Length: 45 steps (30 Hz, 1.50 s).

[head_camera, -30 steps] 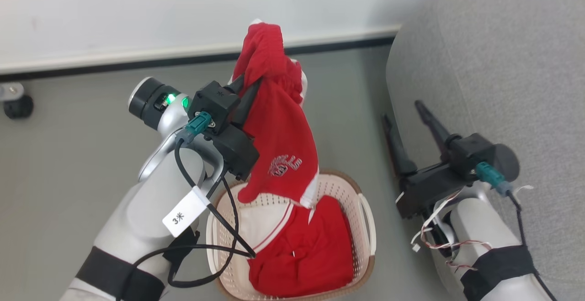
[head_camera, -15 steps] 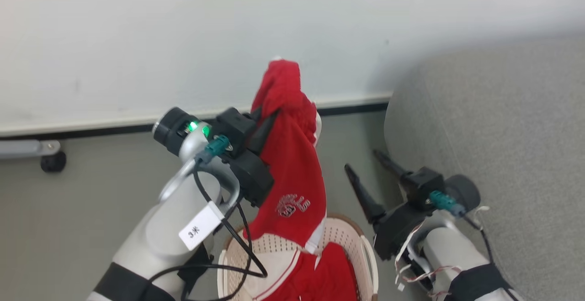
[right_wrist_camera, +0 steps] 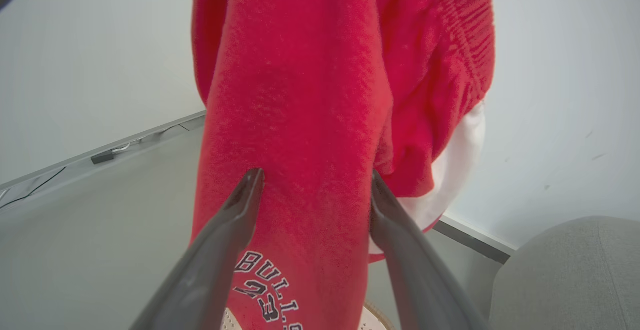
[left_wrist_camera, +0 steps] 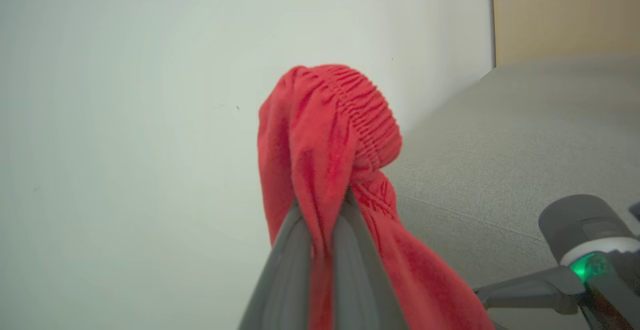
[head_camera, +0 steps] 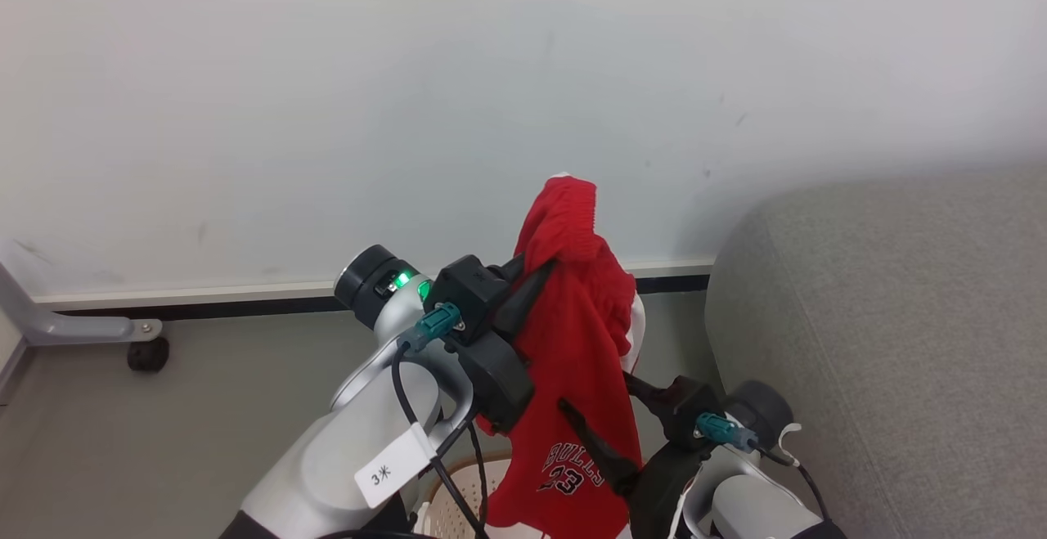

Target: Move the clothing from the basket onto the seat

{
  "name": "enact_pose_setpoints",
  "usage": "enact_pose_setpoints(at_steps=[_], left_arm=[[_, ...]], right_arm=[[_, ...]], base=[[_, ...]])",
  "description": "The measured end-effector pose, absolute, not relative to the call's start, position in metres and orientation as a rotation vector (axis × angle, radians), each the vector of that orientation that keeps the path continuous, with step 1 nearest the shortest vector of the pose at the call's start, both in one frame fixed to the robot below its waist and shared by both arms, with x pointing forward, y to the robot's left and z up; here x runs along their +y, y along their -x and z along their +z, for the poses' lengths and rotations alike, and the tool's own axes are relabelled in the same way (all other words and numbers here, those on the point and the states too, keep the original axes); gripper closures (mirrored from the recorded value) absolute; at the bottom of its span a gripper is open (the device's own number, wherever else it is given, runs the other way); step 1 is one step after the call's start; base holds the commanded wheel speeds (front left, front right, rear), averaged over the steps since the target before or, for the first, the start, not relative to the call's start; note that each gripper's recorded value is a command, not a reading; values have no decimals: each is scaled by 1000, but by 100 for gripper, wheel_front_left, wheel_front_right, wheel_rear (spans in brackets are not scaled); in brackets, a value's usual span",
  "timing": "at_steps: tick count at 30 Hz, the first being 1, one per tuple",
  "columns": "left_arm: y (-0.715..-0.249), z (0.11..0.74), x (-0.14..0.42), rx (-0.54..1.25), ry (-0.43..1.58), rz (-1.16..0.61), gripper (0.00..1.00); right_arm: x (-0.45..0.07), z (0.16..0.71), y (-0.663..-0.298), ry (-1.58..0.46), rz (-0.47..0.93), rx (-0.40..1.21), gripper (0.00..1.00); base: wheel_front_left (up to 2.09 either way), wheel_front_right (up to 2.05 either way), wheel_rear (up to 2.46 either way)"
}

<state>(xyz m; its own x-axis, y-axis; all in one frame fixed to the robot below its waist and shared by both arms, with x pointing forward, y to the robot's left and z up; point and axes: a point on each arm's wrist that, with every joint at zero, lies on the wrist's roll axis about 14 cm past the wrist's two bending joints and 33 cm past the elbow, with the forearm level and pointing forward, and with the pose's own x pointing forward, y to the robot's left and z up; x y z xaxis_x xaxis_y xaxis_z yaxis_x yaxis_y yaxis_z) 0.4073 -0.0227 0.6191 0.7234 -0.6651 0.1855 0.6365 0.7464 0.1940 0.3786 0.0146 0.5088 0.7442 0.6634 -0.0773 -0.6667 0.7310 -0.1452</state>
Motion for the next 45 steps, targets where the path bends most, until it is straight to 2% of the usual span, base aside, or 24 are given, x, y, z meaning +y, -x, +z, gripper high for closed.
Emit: enact_pose_setpoints(at_steps=[4,5,6,7,8,9,14,16,17,18,19,20,30,45], left_arm=[[-399,624,-22,-266,-105,-723,100],[-398,624,-22,-264,-100,-725,100],[-396,625,-23,-267,-92,-726,100],[-394,626,-23,-270,-85,-729,100],[-393,626,-24,-272,-84,-730,100],[-392,626,-24,-270,-82,-731,100],[-393,621,-17,-240,-29,-708,100],[-396,615,-9,-223,-3,-684,55],[-397,611,-6,-212,6,-672,39],[-398,607,-2,-201,13,-660,30],[-399,604,0,-192,17,-649,7],[-400,600,3,-183,26,-640,0],[-404,568,12,-95,102,-583,0],[-385,530,-22,-2,138,-678,0]], right_arm=[[25,507,-373,194,775,26,0],[27,508,-373,192,779,25,5],[29,511,-373,190,784,22,51],[31,512,-373,189,790,19,61],[32,514,-373,187,794,16,98],[34,516,-373,182,798,11,100],[34,521,-376,146,789,13,100],[32,526,-380,139,781,3,100],[31,530,-382,134,773,-5,100],[29,535,-385,130,766,-14,100],[27,539,-387,123,757,-21,100],[25,542,-390,115,748,-27,100],[-37,561,-415,100,596,-58,100],[-134,574,-424,132,380,-76,100]], base=[[0,0,0],[0,0,0],[0,0,0],[0,0,0],[0,0,0],[0,0,0],[0,0,0],[0,0,0],[0,0,0],[0,0,0],[0,0,0],[0,0,0],[0,0,0],[0,0,0]])
